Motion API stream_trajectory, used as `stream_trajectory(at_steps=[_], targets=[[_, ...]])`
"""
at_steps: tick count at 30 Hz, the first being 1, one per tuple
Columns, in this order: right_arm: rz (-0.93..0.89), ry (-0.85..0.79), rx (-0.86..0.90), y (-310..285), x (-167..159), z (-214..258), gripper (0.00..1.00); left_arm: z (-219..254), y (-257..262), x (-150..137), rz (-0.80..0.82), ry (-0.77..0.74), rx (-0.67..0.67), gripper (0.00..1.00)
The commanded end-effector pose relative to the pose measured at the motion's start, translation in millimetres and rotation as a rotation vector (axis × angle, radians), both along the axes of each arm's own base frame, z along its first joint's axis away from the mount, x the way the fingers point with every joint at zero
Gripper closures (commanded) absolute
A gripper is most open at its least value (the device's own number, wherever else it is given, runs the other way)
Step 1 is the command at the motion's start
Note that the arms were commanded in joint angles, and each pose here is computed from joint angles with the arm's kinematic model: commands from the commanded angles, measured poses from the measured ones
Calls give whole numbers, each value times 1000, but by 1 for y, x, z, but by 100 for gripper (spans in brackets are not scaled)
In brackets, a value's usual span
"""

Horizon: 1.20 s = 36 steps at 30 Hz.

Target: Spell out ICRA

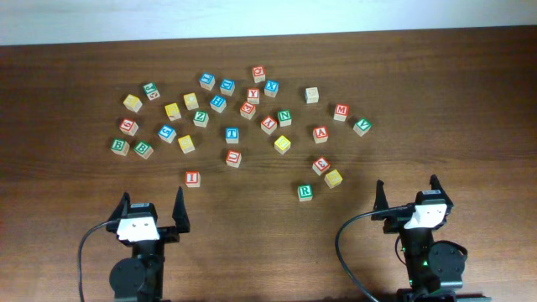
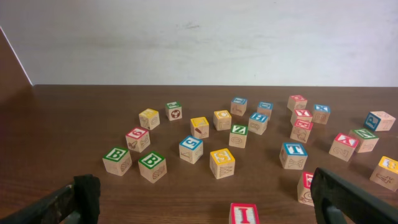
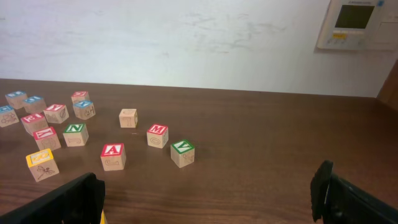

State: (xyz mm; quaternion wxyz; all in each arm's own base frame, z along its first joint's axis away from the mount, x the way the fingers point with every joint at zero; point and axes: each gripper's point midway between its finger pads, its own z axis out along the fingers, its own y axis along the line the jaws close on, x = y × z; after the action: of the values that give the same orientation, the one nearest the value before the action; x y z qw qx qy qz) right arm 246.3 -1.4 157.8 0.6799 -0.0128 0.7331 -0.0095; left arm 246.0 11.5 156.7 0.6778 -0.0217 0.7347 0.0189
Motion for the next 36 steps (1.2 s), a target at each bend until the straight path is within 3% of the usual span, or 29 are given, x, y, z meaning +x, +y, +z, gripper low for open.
stream_trajectory(at_steps=[1,36], targets=[[-4,7,-3,-1,0,-3,2,-1,1,0,3,2,-14,1],[-4,7,-3,-1,0,-3,2,0,3,0,13,-5,-13,1]])
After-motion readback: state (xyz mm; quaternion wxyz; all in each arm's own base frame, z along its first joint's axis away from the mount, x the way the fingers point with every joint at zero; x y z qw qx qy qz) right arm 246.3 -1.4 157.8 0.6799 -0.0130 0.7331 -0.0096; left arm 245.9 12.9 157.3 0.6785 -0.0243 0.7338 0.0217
